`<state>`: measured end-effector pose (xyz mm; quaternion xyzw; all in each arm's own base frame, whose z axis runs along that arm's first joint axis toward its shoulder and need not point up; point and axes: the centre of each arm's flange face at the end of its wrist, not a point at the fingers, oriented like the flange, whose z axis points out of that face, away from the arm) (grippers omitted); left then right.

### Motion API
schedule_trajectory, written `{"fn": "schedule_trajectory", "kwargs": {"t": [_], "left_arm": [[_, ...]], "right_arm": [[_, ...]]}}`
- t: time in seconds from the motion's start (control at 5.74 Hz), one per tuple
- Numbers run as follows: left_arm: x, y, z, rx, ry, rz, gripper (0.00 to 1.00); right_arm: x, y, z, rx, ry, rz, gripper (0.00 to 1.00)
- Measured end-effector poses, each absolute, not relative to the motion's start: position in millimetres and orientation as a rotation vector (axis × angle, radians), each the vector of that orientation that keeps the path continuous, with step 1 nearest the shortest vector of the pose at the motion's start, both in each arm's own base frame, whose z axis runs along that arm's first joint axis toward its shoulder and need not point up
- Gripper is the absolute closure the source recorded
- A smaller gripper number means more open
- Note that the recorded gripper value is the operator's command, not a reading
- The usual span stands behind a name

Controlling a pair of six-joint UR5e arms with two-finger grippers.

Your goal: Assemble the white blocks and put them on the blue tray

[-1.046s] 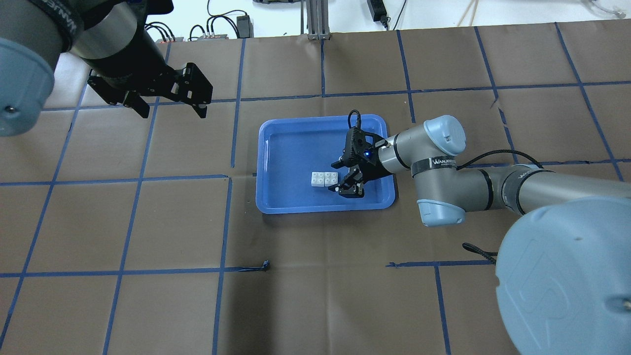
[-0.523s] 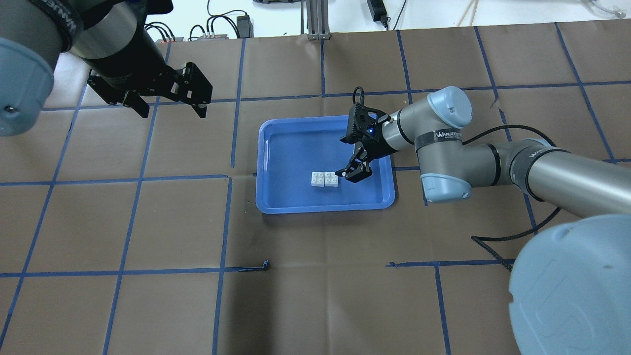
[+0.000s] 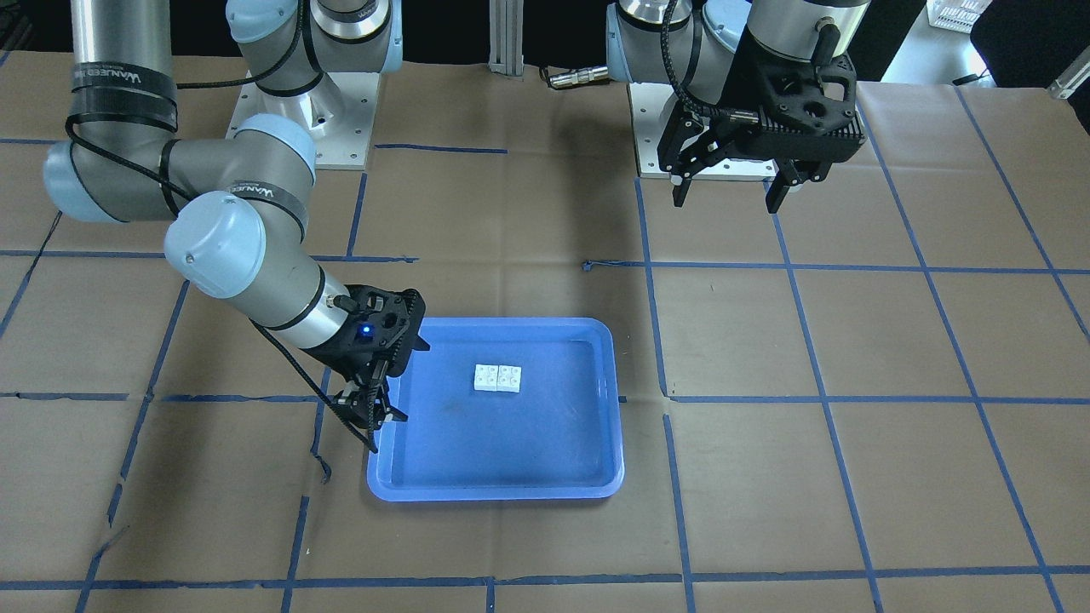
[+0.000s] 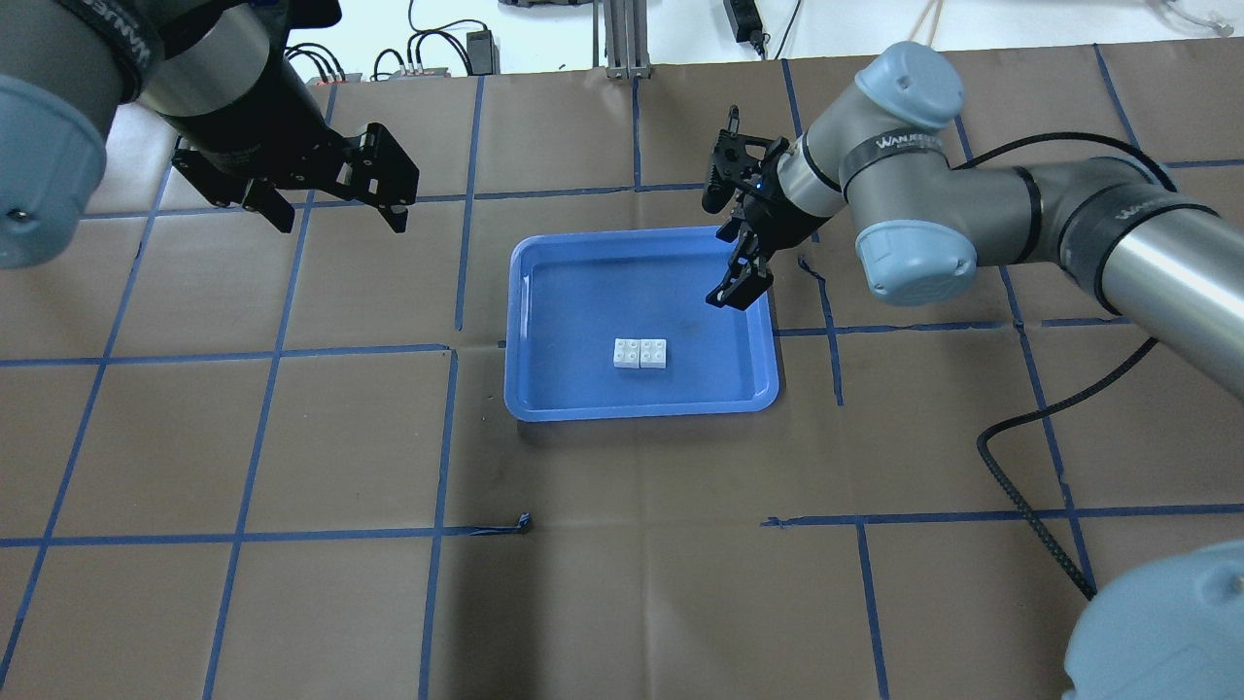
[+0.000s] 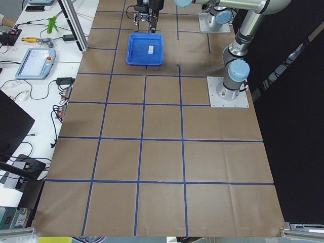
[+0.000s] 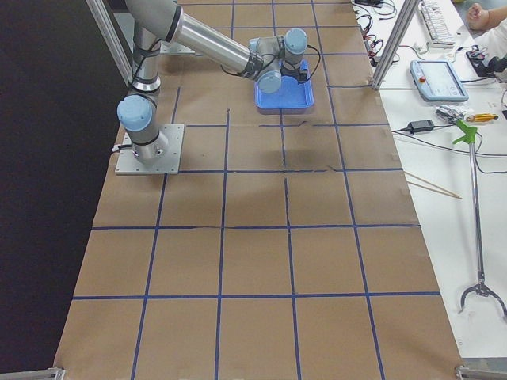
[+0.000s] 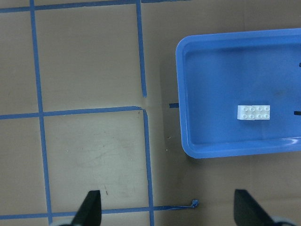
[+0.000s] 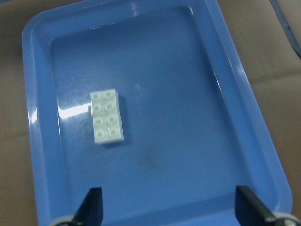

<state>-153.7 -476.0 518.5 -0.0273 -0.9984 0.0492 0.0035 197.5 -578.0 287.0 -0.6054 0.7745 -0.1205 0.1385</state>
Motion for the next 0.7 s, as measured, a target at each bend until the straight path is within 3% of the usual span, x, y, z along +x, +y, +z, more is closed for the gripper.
{"fn": "schedule_trajectory", "kwargs": {"t": [0.35, 0.7], "left_arm": [[-154, -476, 519, -0.085, -3.130, 0.154, 0.01], [-154, -476, 519, -0.085, -3.129, 0.156, 0.01]], "right_arm": [[161, -588, 345, -1.591, 2.514, -0.137, 0.00], [119, -595, 395, -1.108, 2.861, -0.061, 0.00]]}}
